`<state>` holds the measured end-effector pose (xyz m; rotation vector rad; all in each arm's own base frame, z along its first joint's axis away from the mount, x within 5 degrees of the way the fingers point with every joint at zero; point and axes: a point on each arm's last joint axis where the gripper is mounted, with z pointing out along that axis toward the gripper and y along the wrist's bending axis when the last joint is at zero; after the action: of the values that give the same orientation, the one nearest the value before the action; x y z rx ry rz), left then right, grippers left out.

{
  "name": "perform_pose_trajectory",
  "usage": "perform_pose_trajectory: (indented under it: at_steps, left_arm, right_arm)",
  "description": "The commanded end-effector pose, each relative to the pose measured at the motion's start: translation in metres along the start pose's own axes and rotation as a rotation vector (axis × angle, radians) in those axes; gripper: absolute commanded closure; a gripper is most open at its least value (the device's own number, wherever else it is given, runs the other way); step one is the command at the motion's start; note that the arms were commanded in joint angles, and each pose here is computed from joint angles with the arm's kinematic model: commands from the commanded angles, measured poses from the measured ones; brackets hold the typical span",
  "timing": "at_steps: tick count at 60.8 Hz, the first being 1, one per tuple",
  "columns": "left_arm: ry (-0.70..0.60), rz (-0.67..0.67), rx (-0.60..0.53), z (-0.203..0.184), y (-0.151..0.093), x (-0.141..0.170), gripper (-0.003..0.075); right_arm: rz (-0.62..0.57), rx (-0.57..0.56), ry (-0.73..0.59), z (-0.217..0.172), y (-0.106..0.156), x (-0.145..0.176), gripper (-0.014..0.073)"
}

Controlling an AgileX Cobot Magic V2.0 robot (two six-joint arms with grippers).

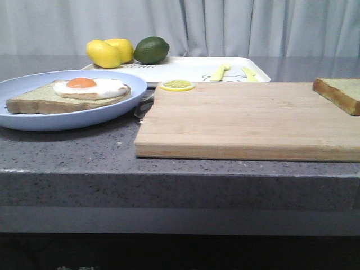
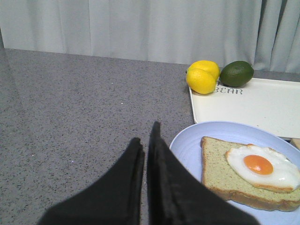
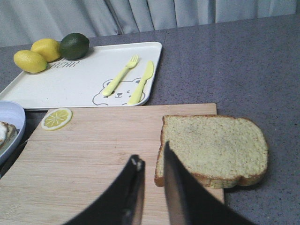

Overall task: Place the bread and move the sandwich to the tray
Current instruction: 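Move the right gripper down over the loose bread slice on the board, then grasp the bread slice with the right gripper and lift it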

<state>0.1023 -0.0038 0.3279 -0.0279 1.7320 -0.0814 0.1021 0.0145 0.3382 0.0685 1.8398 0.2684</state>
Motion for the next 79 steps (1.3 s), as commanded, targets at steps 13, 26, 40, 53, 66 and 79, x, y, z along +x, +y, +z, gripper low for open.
perform_pose_trajectory:
  at_steps: [13, 26, 40, 53, 66, 79]
  left_arm:
    - [-0.148, -0.006, 0.004, -0.002, -0.001, -0.022, 0.0146]
    - [-0.15, -0.006, 0.004, -0.003, -0.001, -0.022, 0.0155]
    - [-0.149, -0.006, 0.004, -0.003, -0.001, -0.022, 0.0153]
    - [-0.149, -0.006, 0.004, -0.003, -0.001, -0.022, 0.0153]
    - [-0.148, -0.006, 0.004, -0.002, -0.001, -0.022, 0.0153]
    - [-0.148, -0.006, 0.004, -0.002, -0.001, -0.022, 0.0153]
  right_arm:
    - [0.003, -0.003, -0.079, 0.0, 0.002, -0.016, -0.0058]
    - [0.006, 0.001, -0.054, 0.006, 0.001, -0.015, -0.0053]
    - [0.009, 0.013, 0.004, 0.02, 0.0, -0.013, -0.0053]
    - [-0.013, 0.096, 0.2, 0.068, -0.01, -0.03, -0.0053]
    - [0.081, 0.267, 0.349, 0.122, -0.054, -0.054, -0.0053]
    - [0.167, 0.368, 0.463, 0.15, -0.101, -0.063, -0.005]
